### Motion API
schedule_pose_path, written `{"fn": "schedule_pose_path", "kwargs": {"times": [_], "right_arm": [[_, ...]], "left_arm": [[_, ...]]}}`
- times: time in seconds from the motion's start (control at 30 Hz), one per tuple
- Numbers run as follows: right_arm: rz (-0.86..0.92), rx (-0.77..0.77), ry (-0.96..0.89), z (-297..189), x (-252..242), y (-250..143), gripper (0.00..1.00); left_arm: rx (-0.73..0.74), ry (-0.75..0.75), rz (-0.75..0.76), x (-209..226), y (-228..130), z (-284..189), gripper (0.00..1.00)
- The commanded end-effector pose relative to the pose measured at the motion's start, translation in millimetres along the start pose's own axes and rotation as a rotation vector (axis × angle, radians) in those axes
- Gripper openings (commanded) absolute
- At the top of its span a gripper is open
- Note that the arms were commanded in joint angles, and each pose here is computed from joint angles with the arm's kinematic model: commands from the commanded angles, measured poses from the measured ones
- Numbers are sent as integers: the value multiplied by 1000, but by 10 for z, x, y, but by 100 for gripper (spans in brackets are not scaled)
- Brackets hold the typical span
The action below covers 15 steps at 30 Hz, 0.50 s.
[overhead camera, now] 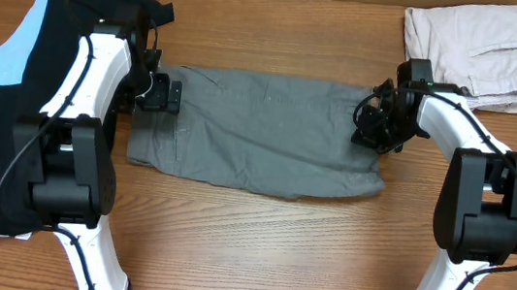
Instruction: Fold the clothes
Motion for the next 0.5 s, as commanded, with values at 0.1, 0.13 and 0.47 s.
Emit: {"fn": "schedule_pose_path", "kwargs": {"times": [0.1,0.13,0.47], "right_arm": [[18,6,15,56,-11,-38,5],[18,5,15,56,-11,-37,5],[14,-4,15,55,-12,-20,6]], "left_arm": [[17,-85,105,-78,-2,109,100],[17,-84,106,-74,-13,157,100],[57,-109,82,-54,-192,521,100]]}}
Point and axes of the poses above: each gripper's point midway between its finger pads, its own z axis out along the fingers, its own x axis along the line the jaws close on, y = z × x, the point moved 8 cm from there along -z, back along the fingers, and after that the axes turned 6 degrees about -z, right-handed, at the moved point
